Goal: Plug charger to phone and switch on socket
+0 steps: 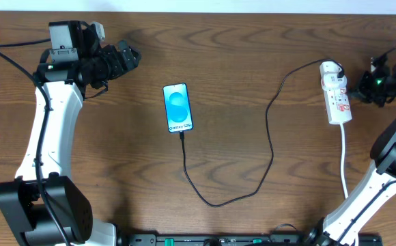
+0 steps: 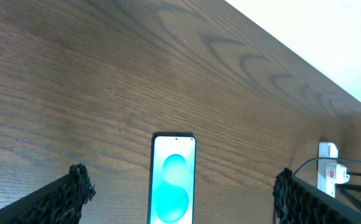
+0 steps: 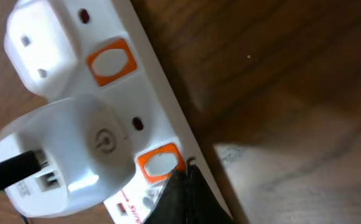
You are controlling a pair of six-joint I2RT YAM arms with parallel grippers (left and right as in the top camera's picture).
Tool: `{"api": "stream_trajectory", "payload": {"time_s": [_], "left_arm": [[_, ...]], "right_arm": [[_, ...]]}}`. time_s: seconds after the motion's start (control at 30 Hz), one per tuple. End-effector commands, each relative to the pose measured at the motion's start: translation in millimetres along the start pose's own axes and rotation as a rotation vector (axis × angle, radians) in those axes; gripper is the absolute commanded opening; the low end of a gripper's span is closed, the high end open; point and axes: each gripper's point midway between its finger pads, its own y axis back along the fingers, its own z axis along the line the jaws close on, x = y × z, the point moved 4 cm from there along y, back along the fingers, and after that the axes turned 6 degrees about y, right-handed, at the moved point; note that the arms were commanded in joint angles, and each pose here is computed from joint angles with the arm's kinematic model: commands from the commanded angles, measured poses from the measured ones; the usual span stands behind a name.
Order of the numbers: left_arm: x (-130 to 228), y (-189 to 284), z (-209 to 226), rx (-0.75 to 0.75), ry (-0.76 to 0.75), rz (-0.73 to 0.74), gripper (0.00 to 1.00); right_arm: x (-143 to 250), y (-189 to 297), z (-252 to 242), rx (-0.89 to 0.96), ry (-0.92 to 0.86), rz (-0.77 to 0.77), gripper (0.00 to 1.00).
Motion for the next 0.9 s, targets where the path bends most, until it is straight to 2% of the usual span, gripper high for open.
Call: {"api": "stream_trajectory", "payload": {"time_s": [0.0, 0.87], "left_arm": [[-3, 1, 3, -0.013, -0.003, -0.012, 0.95], [-3, 1, 3, -0.013, -0.003, -0.012, 0.95]], "right_arm": [[-5, -4, 1, -0.014, 0.034, -0.014, 0.01], [-8, -13, 23, -0.026, 0.095, -0.012, 0.01]]}}
